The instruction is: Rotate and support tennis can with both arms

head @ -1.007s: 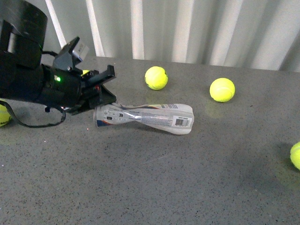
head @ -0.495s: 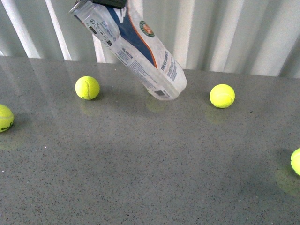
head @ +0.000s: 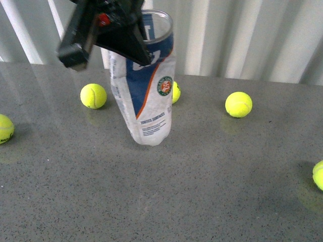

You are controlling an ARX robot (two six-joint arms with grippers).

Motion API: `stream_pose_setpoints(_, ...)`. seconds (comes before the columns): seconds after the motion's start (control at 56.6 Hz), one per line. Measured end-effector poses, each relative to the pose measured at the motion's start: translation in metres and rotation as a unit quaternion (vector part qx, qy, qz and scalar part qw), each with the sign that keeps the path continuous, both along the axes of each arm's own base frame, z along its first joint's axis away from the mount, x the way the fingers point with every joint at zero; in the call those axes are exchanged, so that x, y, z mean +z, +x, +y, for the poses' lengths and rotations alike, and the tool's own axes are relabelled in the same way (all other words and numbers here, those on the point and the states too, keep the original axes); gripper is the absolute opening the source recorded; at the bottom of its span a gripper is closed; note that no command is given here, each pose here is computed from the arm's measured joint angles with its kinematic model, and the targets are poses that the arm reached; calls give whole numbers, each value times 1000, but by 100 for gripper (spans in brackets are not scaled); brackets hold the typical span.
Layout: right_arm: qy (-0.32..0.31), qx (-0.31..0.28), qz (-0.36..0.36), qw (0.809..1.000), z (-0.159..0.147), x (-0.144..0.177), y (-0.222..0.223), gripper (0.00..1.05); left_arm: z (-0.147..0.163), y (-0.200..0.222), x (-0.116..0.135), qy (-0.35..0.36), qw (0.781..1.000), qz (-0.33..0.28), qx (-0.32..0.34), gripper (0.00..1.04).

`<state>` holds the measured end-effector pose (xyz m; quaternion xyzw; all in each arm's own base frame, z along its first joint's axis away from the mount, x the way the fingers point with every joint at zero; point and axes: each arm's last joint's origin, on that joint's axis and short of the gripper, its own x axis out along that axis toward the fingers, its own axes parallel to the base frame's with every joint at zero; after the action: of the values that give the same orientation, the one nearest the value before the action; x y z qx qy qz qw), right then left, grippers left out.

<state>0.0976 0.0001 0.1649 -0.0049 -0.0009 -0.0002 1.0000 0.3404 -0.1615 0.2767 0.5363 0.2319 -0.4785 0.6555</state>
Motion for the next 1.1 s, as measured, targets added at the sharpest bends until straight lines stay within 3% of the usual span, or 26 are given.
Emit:
stream_pose_setpoints(0.442, 0, 0, 0, 1000, 0, 0, 0, 98, -1, 0, -53, 54, 998, 6, -20, 5)
stream_pose_setpoints(0.795, 0, 0, 0, 1000, 0, 0, 0, 98, -7, -1, -61, 52, 998, 1, -29, 5)
stream_pose_setpoints(1.042, 0, 0, 0, 1000, 0, 0, 0, 98, -8, 0, -62, 54, 998, -3, -29, 42)
stream_pose_setpoints(1.095, 0, 0, 0, 1000, 0, 0, 0, 98, -8, 0, -62, 54, 998, -3, -28, 55)
